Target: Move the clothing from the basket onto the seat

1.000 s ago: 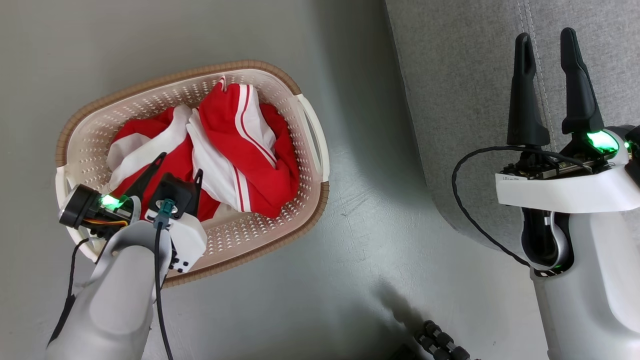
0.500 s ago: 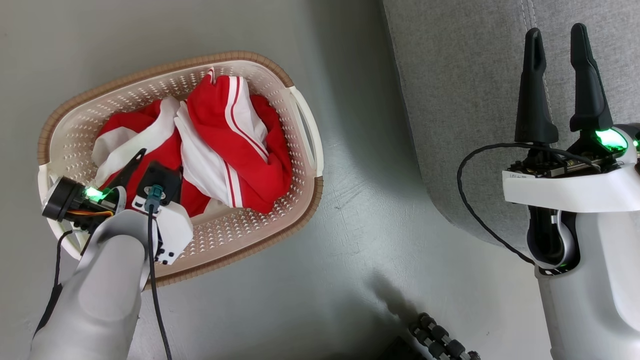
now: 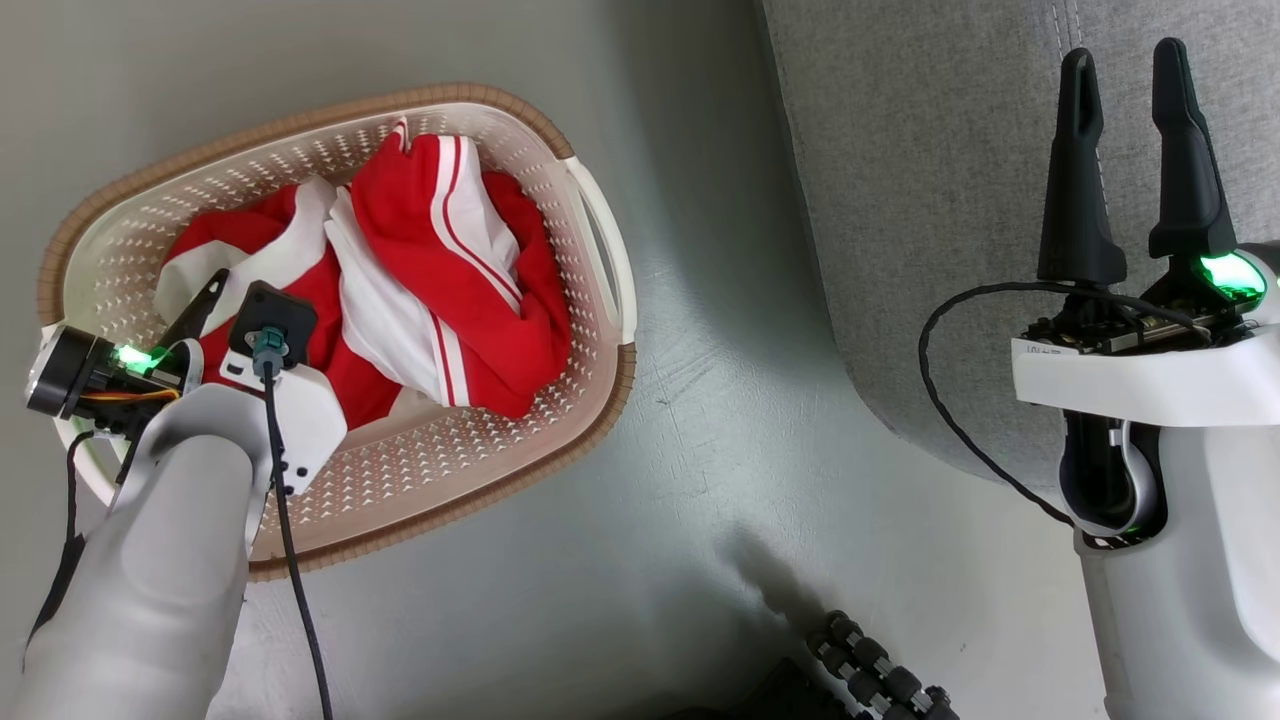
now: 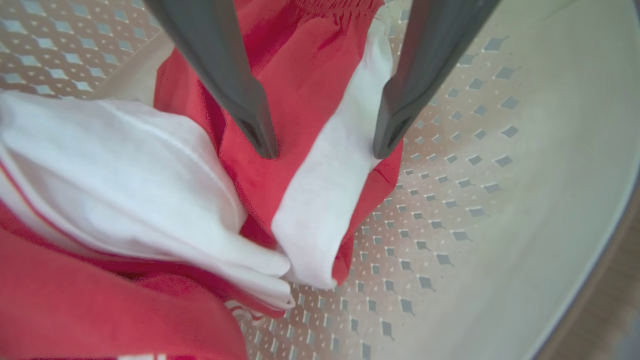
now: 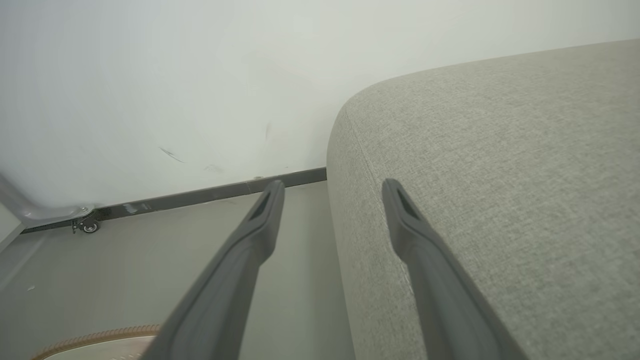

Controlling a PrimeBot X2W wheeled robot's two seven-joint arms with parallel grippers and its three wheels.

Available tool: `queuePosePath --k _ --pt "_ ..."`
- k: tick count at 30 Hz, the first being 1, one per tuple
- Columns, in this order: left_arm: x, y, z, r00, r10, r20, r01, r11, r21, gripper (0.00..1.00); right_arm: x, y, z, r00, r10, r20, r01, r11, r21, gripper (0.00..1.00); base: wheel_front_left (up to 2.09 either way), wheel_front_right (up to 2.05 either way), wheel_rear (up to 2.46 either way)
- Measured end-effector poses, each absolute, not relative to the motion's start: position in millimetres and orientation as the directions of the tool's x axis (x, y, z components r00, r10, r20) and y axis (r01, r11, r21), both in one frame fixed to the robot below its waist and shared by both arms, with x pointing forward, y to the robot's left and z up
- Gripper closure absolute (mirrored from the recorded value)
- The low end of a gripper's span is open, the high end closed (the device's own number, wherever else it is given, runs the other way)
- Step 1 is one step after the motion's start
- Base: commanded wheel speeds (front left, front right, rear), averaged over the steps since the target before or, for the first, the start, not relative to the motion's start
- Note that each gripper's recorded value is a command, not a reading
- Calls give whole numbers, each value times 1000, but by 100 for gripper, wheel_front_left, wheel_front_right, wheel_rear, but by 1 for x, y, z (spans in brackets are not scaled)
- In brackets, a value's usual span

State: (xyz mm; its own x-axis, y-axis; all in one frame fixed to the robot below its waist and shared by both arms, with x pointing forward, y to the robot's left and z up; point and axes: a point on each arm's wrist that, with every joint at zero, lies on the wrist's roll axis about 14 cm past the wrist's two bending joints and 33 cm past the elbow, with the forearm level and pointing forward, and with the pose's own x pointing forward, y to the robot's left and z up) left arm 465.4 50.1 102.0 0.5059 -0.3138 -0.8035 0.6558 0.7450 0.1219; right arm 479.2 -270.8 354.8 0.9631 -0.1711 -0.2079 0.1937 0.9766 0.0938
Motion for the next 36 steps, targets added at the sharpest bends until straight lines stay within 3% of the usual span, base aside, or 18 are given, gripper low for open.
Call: queuePosePath --k 13,14,15,17,18,36 --pt "469 49 86 475 -280 -835 679 720 145 0 476 -276 347 956 -186 -226 211 973 92 0 0 0 0" --pt "468 49 84 468 -279 -839 682 718 141 23 476 -276 346 956 -186 -227 211 973 91 0 0 0 0" --pt "466 48 83 463 -280 -841 684 716 138 55 476 -276 346 956 -186 -228 211 973 91 0 0 0 0" --pt "463 48 82 453 -281 -846 689 713 132 91 477 -276 347 956 -186 -225 211 973 92 0 0 0 0" --pt "462 47 82 449 -282 -848 691 711 130 100 477 -276 347 957 -185 -224 210 973 92 0 0 0 0" --pt "469 49 103 506 -316 -803 689 708 155 100 487 -272 364 969 -176 -176 200 971 129 0 0 0 0"
